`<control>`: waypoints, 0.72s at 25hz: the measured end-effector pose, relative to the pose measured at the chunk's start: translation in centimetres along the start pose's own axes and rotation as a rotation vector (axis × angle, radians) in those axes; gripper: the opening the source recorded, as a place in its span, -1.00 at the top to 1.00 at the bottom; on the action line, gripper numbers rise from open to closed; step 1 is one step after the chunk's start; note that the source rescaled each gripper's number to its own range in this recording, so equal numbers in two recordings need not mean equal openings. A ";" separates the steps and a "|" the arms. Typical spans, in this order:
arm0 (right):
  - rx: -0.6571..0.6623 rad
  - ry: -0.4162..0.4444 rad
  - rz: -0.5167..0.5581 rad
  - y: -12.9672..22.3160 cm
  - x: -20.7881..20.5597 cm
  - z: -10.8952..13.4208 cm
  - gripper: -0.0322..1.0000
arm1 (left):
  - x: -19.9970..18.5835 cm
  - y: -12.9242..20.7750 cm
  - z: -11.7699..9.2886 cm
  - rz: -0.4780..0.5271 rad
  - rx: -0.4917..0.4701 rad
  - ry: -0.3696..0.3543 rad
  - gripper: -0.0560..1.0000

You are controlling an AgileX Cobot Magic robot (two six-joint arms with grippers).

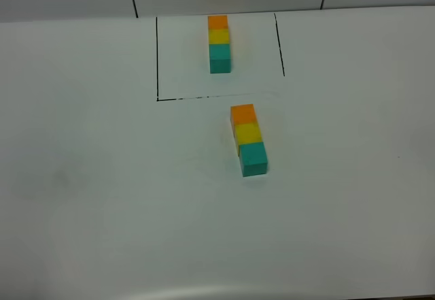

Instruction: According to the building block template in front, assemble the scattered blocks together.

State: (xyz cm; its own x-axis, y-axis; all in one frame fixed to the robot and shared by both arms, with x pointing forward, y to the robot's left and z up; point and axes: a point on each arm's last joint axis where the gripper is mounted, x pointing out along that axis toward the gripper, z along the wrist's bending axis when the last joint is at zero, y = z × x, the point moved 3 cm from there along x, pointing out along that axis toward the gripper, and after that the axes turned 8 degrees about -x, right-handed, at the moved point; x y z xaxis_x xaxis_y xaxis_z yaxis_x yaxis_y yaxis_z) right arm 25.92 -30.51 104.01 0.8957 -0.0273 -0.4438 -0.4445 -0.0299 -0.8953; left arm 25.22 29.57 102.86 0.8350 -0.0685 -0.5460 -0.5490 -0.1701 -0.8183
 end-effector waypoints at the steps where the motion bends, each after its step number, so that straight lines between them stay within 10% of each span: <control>1: 0.000 0.000 0.000 0.0 0.0 0.0 -0.43 | 0.0 0.0 0.0 0.000 0.000 0.000 -0.38; 18: -0.001 -0.001 0.003 0.0 0.0 0.0 -0.42 | 0.0 0.0 0.0 0.000 0.000 0.000 -0.38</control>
State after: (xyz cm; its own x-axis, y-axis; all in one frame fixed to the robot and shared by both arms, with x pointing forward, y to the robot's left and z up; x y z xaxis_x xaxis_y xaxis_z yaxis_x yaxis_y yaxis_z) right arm 25.90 -30.50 103.98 0.8944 -0.0265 -0.4464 -0.4471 -0.0312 -0.8939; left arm 25.22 29.57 102.86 0.8350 -0.0685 -0.5460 -0.5490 -0.1701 -0.8183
